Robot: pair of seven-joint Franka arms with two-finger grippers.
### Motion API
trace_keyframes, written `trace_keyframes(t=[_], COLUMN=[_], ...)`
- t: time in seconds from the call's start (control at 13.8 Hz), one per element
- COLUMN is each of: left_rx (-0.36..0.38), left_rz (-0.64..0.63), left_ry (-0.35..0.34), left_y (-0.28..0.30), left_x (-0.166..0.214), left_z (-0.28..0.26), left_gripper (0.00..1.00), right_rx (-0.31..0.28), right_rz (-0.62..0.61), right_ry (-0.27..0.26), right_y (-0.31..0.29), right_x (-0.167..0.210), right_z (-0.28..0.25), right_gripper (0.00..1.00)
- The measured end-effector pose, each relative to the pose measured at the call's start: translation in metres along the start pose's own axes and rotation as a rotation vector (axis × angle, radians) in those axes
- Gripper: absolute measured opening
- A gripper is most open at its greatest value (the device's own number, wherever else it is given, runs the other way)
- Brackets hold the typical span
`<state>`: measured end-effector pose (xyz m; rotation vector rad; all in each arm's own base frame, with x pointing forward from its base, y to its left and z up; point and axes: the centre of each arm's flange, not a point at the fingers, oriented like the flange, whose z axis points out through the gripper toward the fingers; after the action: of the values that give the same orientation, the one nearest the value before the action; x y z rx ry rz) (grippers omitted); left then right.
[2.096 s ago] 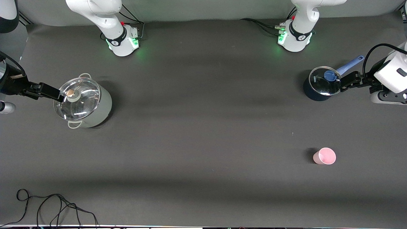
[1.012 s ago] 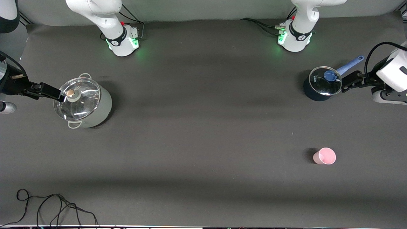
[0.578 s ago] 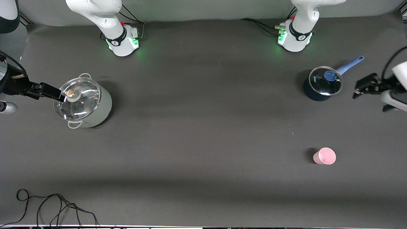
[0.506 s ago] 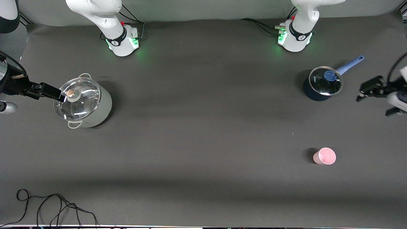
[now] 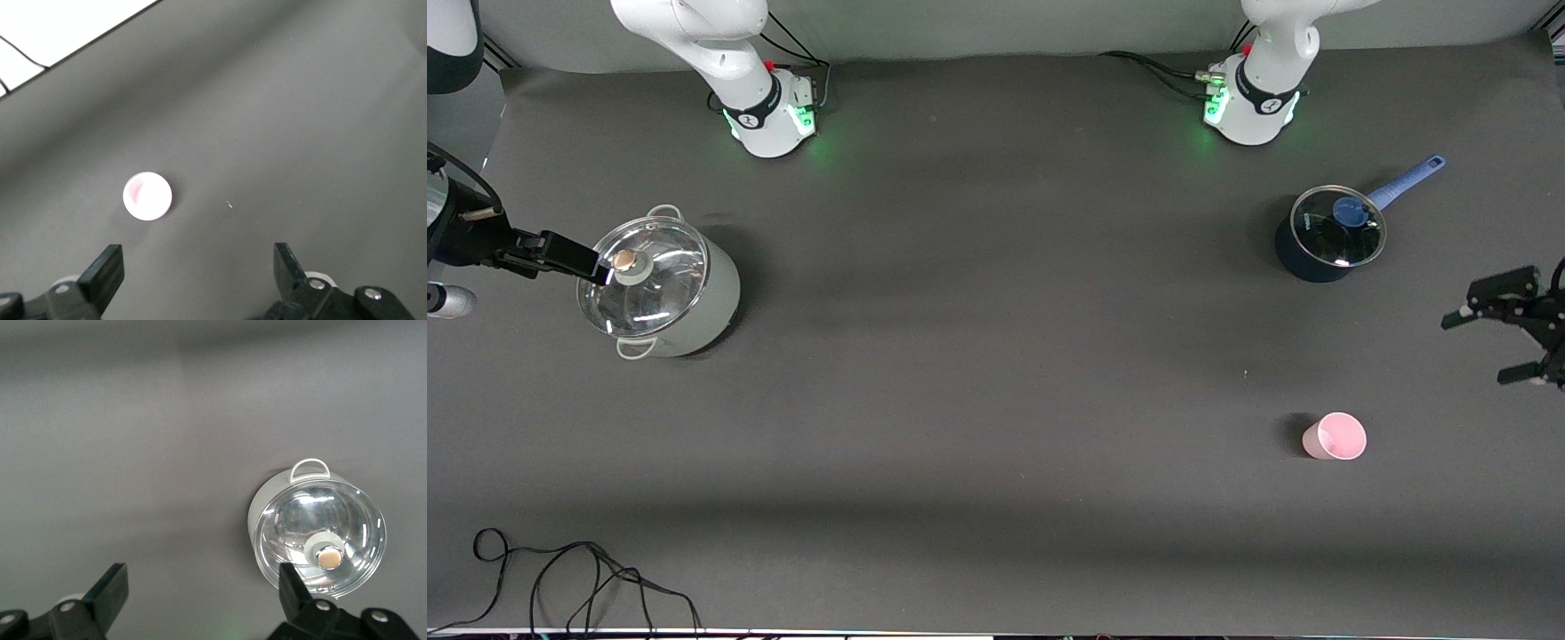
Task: Transfer pink cup from left to right arm
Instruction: 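Move the left gripper from the saucepan toward the pink cup, then lower the open left gripper around the pink cup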
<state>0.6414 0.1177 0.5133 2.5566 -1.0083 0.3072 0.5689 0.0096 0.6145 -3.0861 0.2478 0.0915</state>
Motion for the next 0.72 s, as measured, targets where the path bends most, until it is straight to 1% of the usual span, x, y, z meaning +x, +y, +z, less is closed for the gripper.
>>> trace_keyframes(t=[0.14,0.29,0.51,0.72], left_rx=[-0.026,-0.036,-0.103,-0.166], left_rz=[0.064,0.113,0.178,0.244], left_ry=[0.041,0.09,0.21,0.33], left_y=[-0.027,-0.052,-0.088,-0.117], left_x=[-0.016,-0.029,-0.06,-0.086], left_z=[0.019,0.041,0.079,0.135], left_gripper=[1.0,1.0,1.0,1.0], right_rx=[0.0,0.0,-0.001,-0.001], right_rz=[0.0,-0.001,-0.003,-0.004], right_ry=[0.0,-0.001,-0.003,-0.005], right_y=[0.0,-0.001,-0.001,-0.002], right_x=[0.0,0.0,0.0,0.0], right_z=[0.0,0.0,0.001,0.002], right_gripper=[1.0,1.0,1.0,1.0])
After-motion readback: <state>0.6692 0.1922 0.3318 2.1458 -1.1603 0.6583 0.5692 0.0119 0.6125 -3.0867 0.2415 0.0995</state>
